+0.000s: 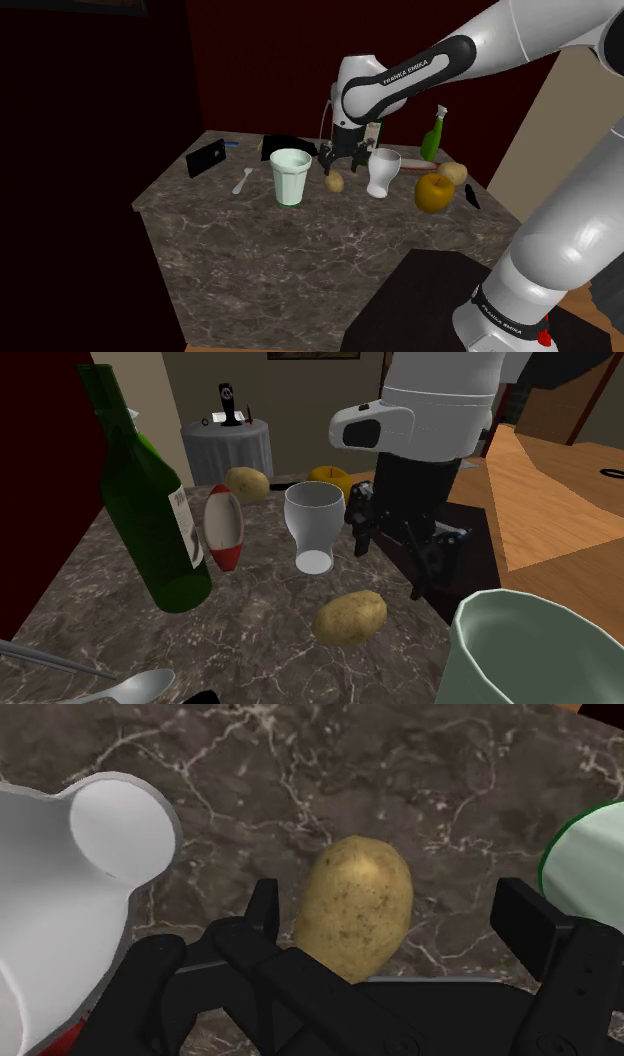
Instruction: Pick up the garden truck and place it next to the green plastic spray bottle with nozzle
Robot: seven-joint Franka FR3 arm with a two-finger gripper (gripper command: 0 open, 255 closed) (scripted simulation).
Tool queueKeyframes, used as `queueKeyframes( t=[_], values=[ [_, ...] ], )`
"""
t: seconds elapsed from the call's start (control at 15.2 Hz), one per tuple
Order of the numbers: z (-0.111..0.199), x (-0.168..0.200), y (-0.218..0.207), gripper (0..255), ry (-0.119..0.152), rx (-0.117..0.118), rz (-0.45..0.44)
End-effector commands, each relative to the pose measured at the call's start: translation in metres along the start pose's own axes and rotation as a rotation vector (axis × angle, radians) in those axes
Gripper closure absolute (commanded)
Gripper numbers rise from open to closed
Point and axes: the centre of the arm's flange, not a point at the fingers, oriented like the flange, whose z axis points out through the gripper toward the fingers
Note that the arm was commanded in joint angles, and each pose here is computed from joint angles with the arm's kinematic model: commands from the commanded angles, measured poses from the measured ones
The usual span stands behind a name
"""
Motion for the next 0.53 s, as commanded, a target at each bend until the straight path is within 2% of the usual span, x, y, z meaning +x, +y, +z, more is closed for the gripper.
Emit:
queueKeyframes(
  t=[0.0,0.07,0.46],
  values=[
    [0.022,0.022,0.001,0,0.004,-0.010,0.066],
    [0.030,0.031,0.002,0,0.006,-0.014,0.097],
    [0.062,0.031,0.002,0,0.006,-0.014,0.097]
  ],
)
